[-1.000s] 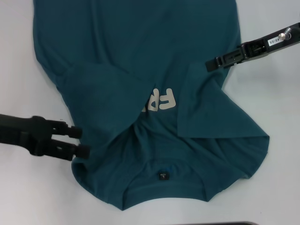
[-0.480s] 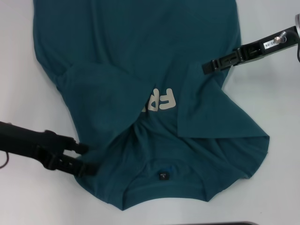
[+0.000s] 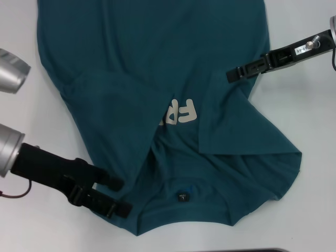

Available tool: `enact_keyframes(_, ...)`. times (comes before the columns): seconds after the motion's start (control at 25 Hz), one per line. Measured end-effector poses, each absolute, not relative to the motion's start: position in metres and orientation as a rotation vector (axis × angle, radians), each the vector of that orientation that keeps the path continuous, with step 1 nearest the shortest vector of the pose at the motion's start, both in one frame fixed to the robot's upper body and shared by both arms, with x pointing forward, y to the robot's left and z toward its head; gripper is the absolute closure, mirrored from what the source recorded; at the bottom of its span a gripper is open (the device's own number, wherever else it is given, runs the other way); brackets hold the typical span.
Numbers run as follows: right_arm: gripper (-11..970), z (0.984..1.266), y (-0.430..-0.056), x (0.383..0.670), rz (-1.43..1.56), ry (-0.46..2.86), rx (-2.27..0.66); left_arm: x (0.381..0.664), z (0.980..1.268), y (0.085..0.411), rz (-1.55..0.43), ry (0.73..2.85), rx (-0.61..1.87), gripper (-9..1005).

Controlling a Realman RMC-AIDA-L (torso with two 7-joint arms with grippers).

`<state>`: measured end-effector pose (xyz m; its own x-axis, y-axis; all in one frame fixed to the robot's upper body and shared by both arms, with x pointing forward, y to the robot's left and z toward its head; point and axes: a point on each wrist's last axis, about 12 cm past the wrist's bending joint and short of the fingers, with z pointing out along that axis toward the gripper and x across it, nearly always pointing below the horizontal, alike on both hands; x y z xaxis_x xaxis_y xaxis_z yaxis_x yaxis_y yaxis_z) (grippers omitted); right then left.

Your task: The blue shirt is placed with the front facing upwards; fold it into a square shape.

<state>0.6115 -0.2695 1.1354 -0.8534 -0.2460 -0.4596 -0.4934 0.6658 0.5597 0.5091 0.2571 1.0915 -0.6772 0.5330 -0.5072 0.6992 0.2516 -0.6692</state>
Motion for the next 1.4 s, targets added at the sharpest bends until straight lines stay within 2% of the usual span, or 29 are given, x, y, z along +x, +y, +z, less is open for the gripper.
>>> enact_keyframes(0.32,95,1.135,-0.268,0.612,1.002,2.535,-0.584,0.514,1.087,0.255,-1.351,2.413,1.121,92)
enact_keyframes(0.64,96,1.133,-0.268,0.611,1.006,2.539,-0.582,0.516,1.111,0.282,-1.382,2.380,0.993,92)
enact_keyframes(1.08,96,1.125,-0.278,0.601,0.949,2.669,-0.619,0.527,1.118,0.293,-1.415,2.641,0.621,91)
enact_keyframes(1.4,96,1.122,-0.286,0.594,0.933,2.729,-0.620,0.528,1.113,0.290,-1.424,2.772,0.504,92)
